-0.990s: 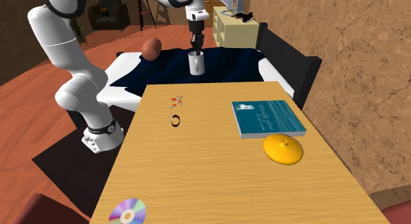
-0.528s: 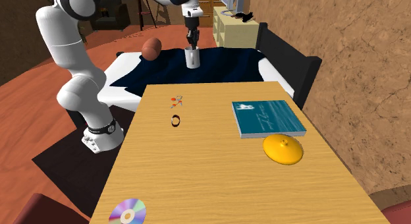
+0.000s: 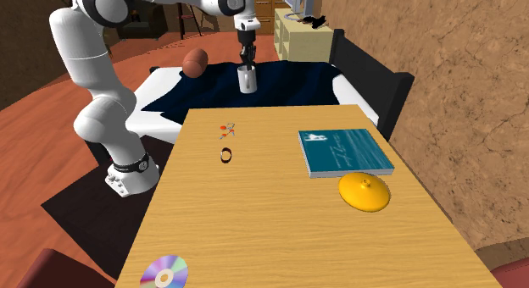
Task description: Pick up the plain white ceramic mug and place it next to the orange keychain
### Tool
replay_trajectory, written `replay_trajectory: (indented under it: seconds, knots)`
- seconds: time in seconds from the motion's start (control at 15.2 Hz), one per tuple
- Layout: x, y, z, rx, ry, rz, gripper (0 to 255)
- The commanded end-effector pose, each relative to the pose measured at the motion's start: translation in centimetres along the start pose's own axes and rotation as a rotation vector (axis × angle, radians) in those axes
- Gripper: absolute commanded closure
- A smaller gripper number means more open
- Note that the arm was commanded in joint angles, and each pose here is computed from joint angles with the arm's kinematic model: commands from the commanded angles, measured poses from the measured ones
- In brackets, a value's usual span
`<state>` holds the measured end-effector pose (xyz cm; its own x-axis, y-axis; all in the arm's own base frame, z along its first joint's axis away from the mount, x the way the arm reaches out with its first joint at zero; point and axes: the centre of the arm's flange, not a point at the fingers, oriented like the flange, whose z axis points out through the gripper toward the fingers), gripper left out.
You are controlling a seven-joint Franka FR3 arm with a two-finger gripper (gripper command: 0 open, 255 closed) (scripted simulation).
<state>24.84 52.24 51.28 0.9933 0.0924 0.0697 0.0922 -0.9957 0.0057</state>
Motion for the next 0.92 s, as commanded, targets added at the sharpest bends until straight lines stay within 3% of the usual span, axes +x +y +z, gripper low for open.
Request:
replay_trajectory:
  seconds: [0.0, 0.86]
  knots:
    - [-0.1, 0.0, 1.1, 0.0, 0.0, 0.0, 255]
    - [-0.5, 0.0, 8.0, 0.0, 0.0, 0.0, 255]
